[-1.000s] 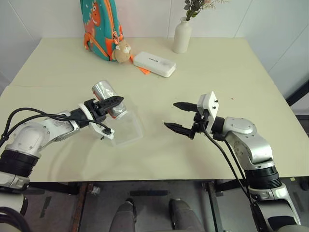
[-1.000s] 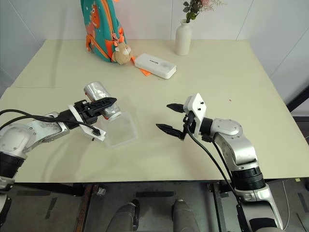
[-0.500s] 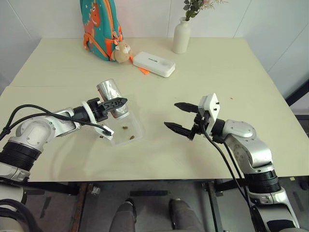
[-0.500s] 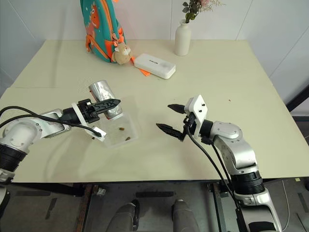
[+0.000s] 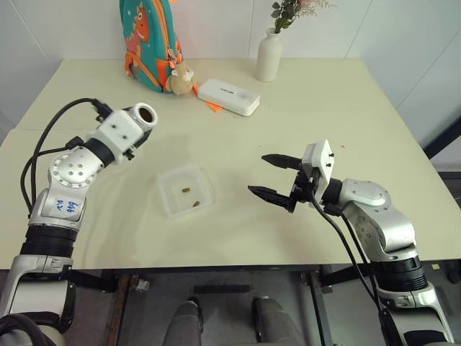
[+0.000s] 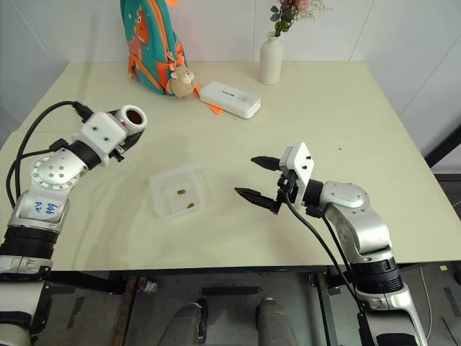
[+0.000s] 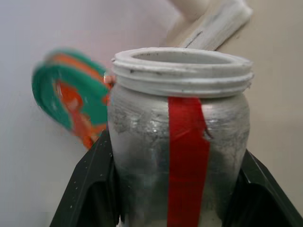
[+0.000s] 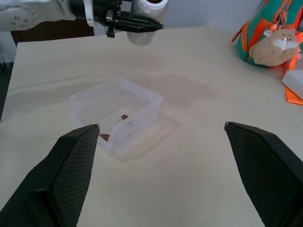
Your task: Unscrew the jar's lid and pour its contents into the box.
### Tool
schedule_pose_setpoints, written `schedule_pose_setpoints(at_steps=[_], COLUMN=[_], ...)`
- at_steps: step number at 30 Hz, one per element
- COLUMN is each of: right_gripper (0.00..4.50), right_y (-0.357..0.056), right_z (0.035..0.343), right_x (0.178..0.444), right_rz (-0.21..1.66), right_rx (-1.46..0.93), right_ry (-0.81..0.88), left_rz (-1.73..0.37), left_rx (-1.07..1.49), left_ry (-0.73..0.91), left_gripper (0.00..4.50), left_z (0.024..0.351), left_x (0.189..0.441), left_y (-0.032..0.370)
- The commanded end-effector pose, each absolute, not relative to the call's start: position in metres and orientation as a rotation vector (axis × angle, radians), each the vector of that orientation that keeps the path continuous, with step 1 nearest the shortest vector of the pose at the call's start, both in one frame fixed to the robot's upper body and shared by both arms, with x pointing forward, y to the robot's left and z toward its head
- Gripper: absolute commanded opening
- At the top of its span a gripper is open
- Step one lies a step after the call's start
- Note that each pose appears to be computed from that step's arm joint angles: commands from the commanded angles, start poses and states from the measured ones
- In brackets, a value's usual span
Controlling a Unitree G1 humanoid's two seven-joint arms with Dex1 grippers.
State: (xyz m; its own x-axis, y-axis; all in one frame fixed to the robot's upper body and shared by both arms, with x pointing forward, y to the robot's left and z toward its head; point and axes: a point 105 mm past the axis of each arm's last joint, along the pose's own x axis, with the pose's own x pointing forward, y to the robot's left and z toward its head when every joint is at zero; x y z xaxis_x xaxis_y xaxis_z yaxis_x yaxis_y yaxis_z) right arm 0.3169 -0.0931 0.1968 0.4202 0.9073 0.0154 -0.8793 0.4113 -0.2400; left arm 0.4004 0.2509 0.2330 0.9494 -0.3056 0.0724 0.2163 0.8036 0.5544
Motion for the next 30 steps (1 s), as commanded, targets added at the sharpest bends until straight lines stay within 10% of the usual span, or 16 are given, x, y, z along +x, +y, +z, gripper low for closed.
schedule_pose_setpoints(at_steps=[1, 16, 24, 30], right_gripper=[4.45, 4.45, 4.50, 4.50], right_y=[-0.091, -0.091, -0.085, -0.077], right_z=[0.211, 0.212, 0.216, 0.240], right_x=[0.311, 0.306, 0.305, 0.295], right_rz=[1.154, 1.165, 1.162, 1.205], right_rx=[-0.240, -0.314, -0.311, -0.258], right_ry=[-0.206, -0.209, -0.259, -0.390], left_rz=[-0.152, -0.023, -0.027, -0.076], left_rx=[0.287, 0.085, 0.089, 0.148], left_ry=[-0.063, -0.081, -0.040, -0.053], left_gripper=[2.01, 2.01, 4.46, 4.48], left_z=[0.225, 0.182, 0.165, 0.168], left_x=[0.410, 0.411, 0.397, 0.378], left_y=[0.286, 0.345, 0.359, 0.364])
